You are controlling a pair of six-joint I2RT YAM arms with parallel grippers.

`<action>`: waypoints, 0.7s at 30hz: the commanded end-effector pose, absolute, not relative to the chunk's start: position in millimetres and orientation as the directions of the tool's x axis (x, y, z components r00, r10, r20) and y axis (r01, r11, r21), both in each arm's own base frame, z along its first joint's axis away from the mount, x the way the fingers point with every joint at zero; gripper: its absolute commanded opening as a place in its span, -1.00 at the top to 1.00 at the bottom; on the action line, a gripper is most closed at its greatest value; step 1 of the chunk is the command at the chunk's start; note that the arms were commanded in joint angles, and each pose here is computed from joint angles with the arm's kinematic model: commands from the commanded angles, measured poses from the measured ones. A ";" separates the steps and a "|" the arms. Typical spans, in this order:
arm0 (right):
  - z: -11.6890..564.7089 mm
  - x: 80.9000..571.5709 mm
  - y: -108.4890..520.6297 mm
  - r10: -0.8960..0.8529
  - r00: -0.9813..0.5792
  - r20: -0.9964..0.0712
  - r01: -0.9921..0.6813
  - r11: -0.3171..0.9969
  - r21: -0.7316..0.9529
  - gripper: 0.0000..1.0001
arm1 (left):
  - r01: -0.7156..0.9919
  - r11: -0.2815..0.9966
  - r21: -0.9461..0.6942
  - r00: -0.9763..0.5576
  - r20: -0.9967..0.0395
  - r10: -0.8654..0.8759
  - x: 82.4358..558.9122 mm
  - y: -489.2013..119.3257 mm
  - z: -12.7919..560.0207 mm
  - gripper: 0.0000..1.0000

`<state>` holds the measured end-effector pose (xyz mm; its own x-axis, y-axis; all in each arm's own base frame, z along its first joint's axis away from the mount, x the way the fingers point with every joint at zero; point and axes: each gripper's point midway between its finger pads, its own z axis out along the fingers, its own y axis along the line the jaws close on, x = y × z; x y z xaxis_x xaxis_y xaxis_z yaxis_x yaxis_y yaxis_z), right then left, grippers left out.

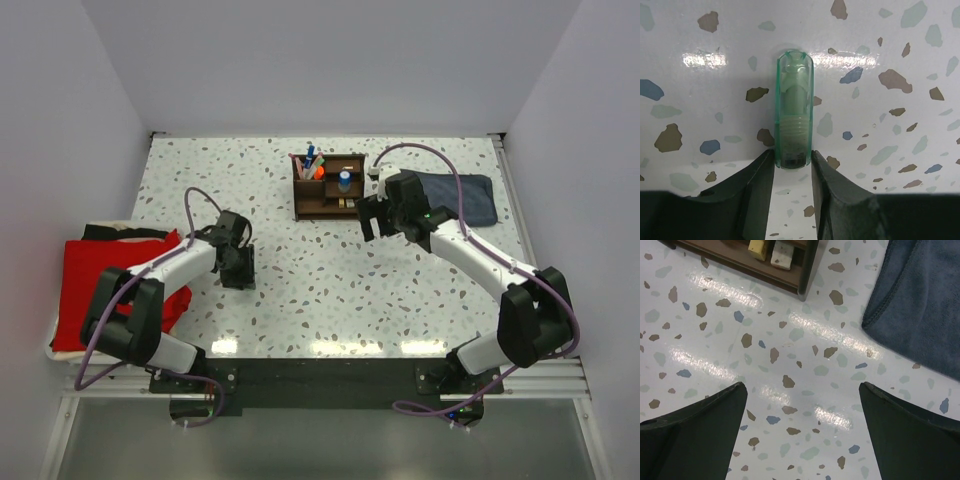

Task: Sort the stationery into containers
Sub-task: Pick up the pen from the center of the board.

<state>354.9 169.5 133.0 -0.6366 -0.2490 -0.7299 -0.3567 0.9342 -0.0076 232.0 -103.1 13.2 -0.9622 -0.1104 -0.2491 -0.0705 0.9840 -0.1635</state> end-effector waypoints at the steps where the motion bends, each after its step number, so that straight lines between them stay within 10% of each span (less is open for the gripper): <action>1: 150.5 360.8 169.7 -0.210 -0.599 -0.773 -0.341 0.940 0.010 -0.98 | -0.091 0.984 -0.151 -0.975 -0.186 -0.118 218.9 -104.6 -7.1 0.23; 5: 150.0 362.7 170.4 -0.204 -0.599 -0.775 -0.340 0.940 0.015 -0.97 | -0.092 0.983 -0.161 -0.979 -0.167 -0.120 214.9 -106.4 -11.2 0.41; 9: 151.9 362.9 170.4 -0.206 -0.600 -0.773 -0.341 0.940 0.014 -0.98 | -0.038 0.981 -0.189 -0.976 -0.202 -0.077 224.8 -114.3 0.7 1.00; 21: 155.4 371.6 149.6 -0.180 -0.616 -0.767 -0.285 0.959 0.003 -0.98 | 0.310 0.889 -0.337 -0.901 -0.403 0.162 260.7 -199.8 91.5 1.00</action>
<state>359.5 154.8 131.5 -0.6532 -0.2234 -0.7235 -0.3174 0.9483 -0.0062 251.8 -165.7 68.2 -0.9320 0.0981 -0.3489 0.2023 0.9396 -0.2762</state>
